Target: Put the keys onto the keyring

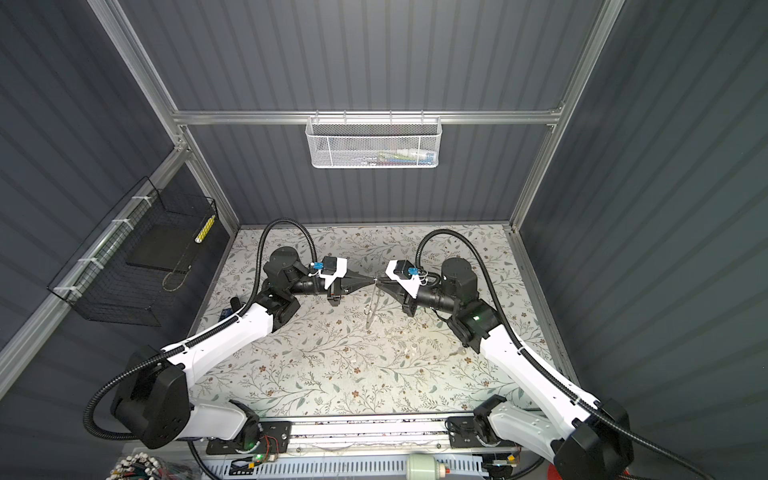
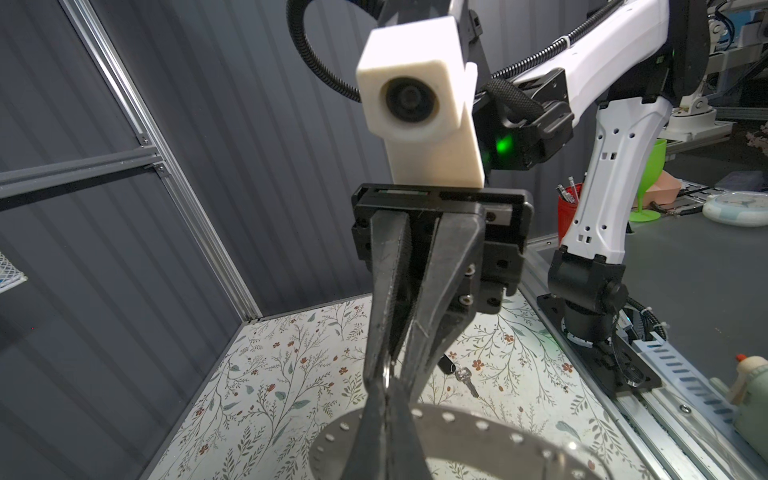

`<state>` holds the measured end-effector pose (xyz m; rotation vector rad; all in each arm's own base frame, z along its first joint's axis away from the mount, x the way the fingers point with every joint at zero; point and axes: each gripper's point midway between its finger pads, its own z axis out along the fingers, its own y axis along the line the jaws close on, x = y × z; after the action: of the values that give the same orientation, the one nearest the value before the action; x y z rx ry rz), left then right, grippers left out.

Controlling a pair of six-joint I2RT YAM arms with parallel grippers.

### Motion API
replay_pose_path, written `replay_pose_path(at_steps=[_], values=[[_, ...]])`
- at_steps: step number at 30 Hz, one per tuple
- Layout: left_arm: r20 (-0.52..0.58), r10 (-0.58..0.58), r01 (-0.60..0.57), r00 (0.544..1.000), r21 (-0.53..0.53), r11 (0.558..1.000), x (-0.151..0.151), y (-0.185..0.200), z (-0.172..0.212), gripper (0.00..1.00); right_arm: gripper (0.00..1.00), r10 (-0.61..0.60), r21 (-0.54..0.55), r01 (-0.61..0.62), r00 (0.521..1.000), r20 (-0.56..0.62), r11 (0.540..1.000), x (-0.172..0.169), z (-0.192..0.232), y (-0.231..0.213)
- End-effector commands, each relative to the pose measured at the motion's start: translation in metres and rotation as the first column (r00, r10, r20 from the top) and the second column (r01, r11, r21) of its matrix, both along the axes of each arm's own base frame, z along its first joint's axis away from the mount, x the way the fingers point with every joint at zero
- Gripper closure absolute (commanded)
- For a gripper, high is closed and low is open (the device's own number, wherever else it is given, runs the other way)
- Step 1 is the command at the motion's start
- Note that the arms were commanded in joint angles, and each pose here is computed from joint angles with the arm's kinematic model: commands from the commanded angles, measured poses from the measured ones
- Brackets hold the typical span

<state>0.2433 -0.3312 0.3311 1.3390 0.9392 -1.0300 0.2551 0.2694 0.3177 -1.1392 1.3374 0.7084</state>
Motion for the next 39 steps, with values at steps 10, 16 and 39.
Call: replay_pose_path(at_steps=[10,16,39], values=[[0.031,-0.032,0.033,0.999,-0.028,0.999,-0.003,0.0,0.014,1.0,0.9,0.054,-0.001,-0.054,0.999,0.002,0.999,-0.003,0.006,0.005],[0.093,-0.001,-0.01,0.996,0.12,0.993,0.0,0.002,0.0,0.71,0.97,0.034,-0.054,-0.032,0.999,0.024,0.998,-0.003,-0.001,0.001],[0.375,0.027,-0.193,0.926,0.412,0.891,0.001,0.002,-0.027,0.67,0.99,-0.019,-0.249,0.072,0.978,0.209,0.966,-0.005,-0.022,-0.009]])
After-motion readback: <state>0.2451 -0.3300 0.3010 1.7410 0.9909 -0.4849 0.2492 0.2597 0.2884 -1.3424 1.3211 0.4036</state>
